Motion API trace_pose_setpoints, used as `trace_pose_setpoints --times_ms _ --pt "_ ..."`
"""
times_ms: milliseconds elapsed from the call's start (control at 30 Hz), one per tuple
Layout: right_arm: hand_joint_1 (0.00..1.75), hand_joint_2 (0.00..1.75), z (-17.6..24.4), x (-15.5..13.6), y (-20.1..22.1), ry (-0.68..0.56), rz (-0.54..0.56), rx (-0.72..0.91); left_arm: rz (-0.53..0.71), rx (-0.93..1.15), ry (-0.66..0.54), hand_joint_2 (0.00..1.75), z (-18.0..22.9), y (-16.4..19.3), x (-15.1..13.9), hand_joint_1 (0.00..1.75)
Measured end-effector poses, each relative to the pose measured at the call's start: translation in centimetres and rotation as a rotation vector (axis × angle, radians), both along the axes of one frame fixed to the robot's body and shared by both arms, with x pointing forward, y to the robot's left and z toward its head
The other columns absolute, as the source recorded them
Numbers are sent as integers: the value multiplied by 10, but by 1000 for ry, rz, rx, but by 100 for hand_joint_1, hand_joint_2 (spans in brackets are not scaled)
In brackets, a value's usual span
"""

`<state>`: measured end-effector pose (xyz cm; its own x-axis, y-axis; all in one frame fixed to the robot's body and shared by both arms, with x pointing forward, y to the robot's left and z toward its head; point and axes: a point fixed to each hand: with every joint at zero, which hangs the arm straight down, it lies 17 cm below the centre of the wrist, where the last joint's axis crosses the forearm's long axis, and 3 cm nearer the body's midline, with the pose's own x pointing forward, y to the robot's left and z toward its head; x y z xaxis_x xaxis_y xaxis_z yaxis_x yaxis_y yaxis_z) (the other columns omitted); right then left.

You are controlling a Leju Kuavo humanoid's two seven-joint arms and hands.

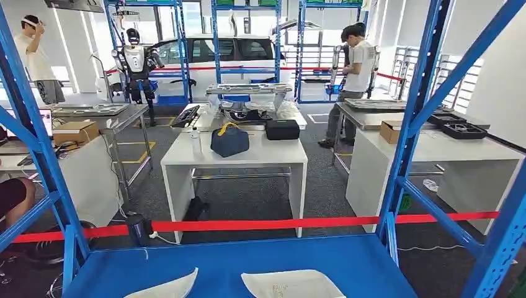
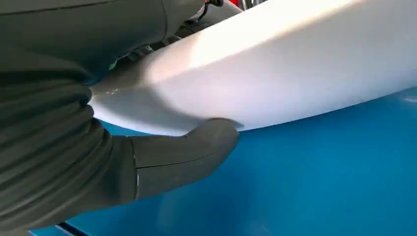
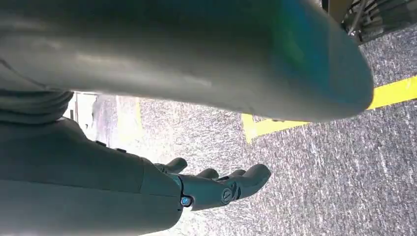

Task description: Take the parts from the cabinet and place them on the table.

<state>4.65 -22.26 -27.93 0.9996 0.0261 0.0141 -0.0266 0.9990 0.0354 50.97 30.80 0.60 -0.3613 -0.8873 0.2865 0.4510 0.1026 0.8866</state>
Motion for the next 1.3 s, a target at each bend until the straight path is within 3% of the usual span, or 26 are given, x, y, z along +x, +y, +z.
trace_pose_setpoints --times_ms 267,433,567,667,967,1300 --pt "0 0 0 0 0 0 -2 0 -28 -114 -26 175 12 -25 0 175" --pt "0 0 0 1 0 -7 -20 -1 -59 -575 96 175 55 -73 -10 175" --pt "0 0 0 1 0 -13 -25 0 -106 -1023 96 175 143 -93 -10 175" --pt "0 0 0 1 1 -13 -27 2 -139 -1074 42 175 175 -93 -9 175" --pt "0 0 0 2 2 -14 -29 3 -189 -1123 -12 175 201 -93 -18 175" --pt "0 0 0 4 2 -27 -38 6 -436 -1506 22 175 287 -97 -74 175"
